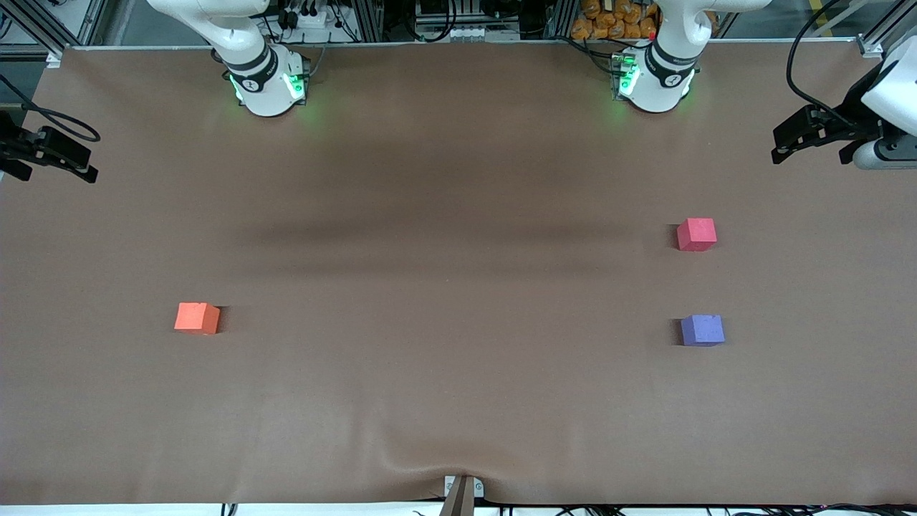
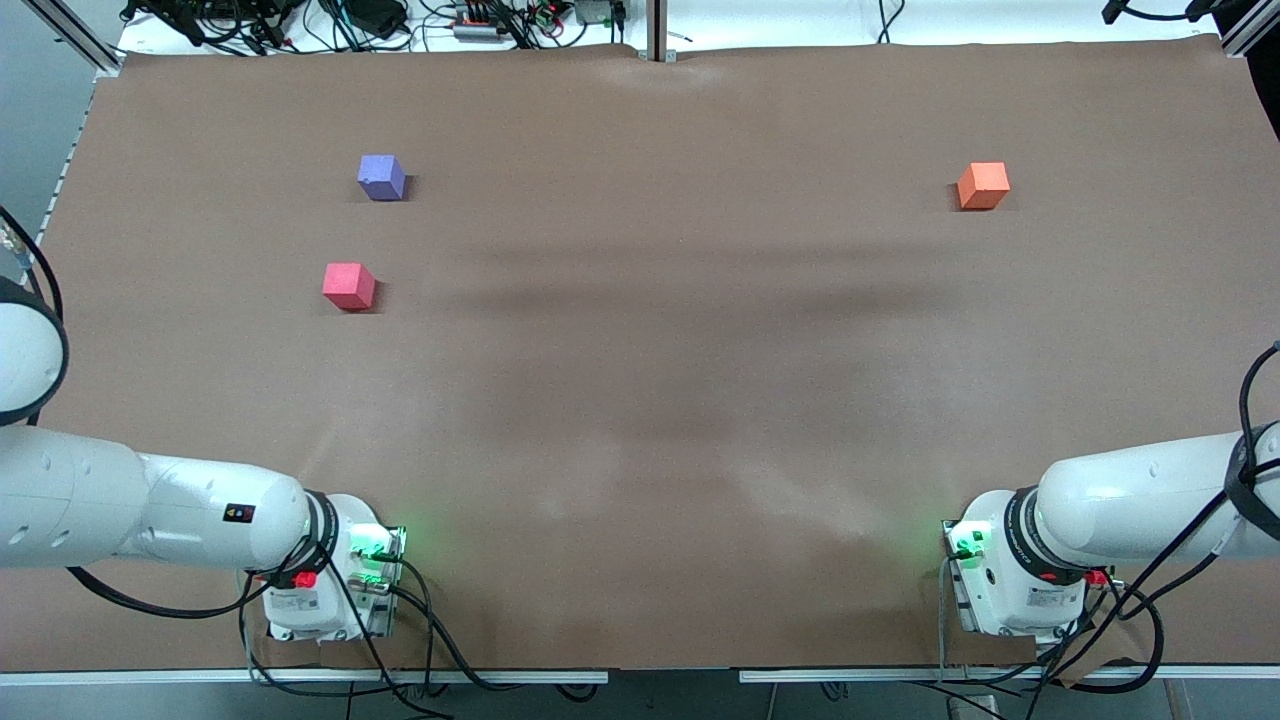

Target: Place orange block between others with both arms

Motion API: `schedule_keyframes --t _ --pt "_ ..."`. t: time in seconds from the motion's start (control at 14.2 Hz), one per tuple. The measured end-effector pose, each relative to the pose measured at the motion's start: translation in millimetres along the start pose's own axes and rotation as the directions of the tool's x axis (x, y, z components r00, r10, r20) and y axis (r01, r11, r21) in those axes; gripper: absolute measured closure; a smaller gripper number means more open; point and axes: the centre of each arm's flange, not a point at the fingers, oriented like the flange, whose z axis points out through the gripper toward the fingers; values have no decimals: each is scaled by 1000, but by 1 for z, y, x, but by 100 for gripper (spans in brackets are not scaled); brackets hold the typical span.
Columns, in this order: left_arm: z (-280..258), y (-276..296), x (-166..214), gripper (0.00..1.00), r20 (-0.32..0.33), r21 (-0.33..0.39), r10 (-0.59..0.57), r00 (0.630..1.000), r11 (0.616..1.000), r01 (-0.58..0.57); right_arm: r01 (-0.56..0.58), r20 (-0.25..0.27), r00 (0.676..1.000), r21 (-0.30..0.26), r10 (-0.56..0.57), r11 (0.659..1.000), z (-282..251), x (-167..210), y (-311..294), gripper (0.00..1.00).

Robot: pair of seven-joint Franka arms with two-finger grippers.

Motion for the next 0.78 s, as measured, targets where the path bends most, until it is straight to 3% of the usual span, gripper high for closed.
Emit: schedule_keyframes --t 0.78 --pt "8 -2 3 0 23 2 -4 1000 1000 4 1 3 1000 0 -1 1000 2 1 -1 0"
